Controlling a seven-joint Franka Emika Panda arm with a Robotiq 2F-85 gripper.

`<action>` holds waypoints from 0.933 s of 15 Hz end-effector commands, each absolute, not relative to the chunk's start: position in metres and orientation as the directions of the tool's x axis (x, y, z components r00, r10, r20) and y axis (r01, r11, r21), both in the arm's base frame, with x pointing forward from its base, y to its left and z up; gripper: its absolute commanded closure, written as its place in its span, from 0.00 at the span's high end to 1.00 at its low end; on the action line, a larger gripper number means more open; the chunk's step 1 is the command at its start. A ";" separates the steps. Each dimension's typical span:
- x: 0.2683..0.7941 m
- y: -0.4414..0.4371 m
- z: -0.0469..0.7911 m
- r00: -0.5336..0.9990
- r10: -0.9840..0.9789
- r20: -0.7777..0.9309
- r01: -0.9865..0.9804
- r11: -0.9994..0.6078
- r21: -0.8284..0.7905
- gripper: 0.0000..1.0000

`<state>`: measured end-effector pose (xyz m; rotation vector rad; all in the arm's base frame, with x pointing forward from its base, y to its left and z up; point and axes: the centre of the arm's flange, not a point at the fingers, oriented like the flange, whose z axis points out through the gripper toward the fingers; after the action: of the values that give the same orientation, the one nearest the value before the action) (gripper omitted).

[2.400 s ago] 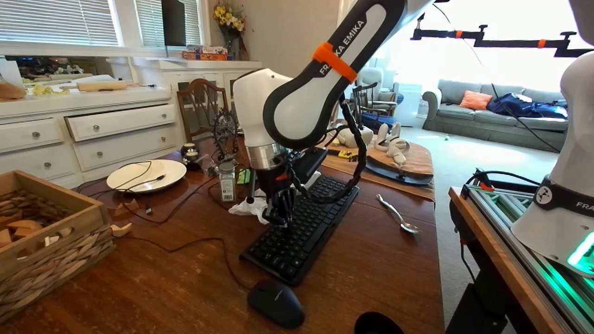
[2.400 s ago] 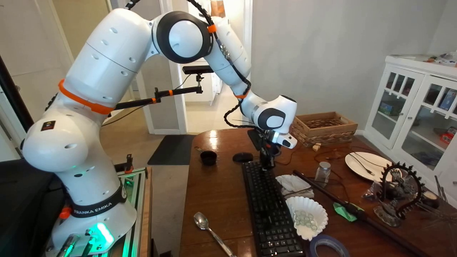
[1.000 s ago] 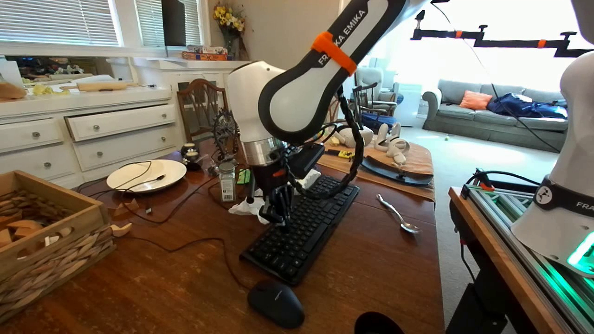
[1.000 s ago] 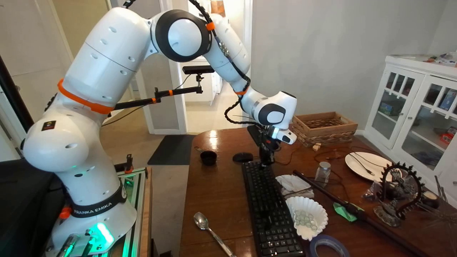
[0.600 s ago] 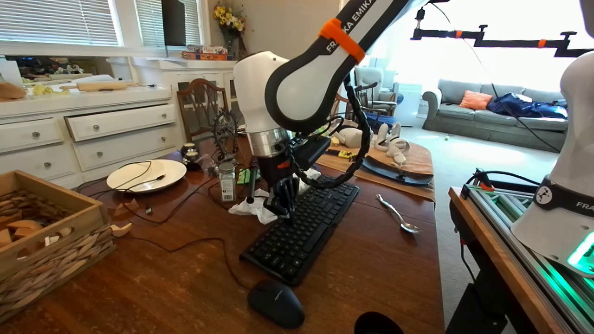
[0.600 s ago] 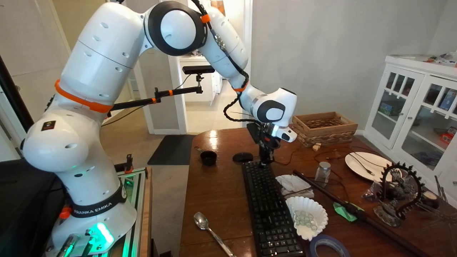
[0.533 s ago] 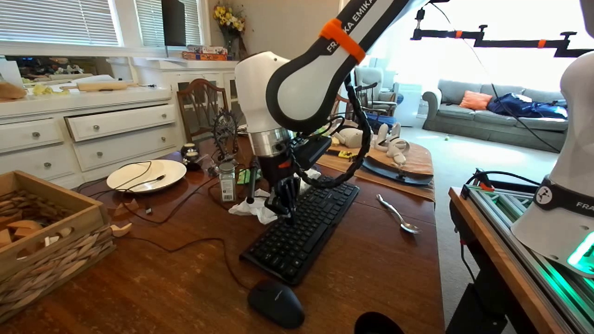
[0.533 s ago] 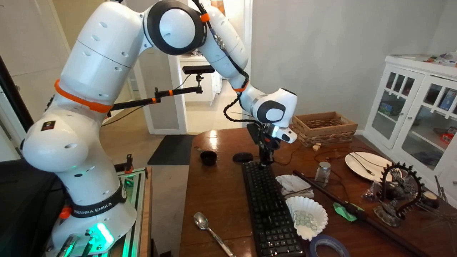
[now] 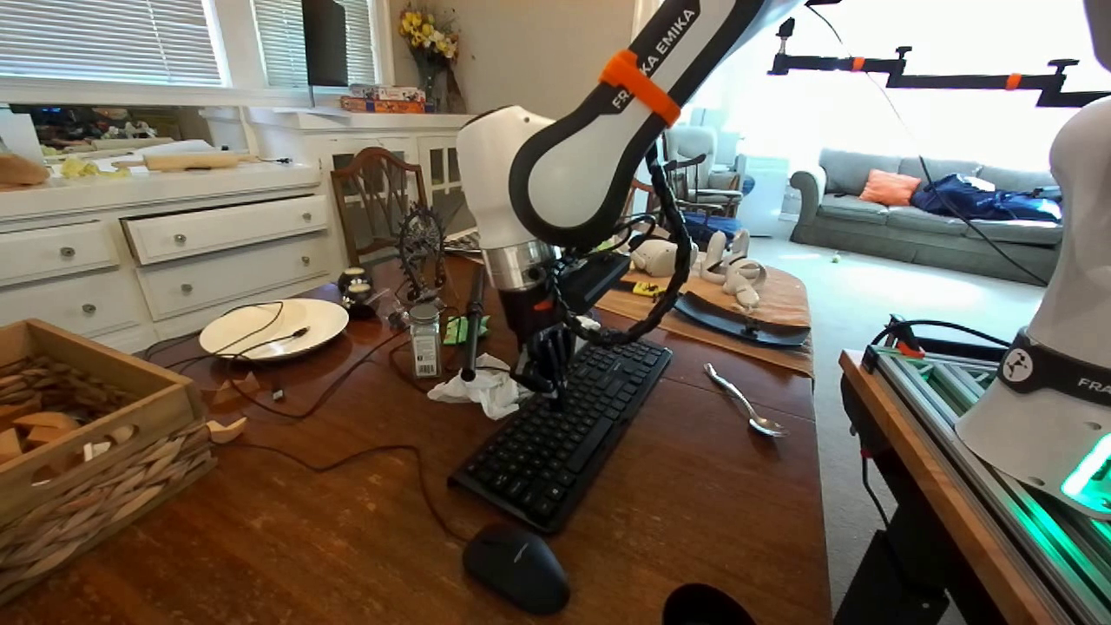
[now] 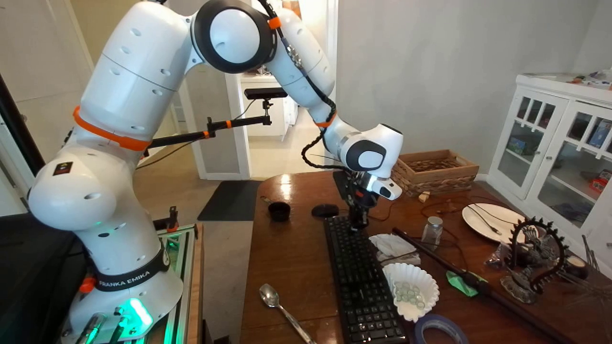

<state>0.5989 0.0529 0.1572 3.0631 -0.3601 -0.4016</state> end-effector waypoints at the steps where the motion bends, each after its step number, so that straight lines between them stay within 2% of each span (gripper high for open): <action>1: 0.593 0.044 0.156 0.935 -0.247 -0.254 -0.237 -0.969 0.068 0.00; 14: 0.594 0.029 0.139 0.931 -0.251 -0.264 -0.241 -0.968 0.070 0.00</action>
<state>0.5960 0.0325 0.1467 3.0468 -0.4067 -0.4274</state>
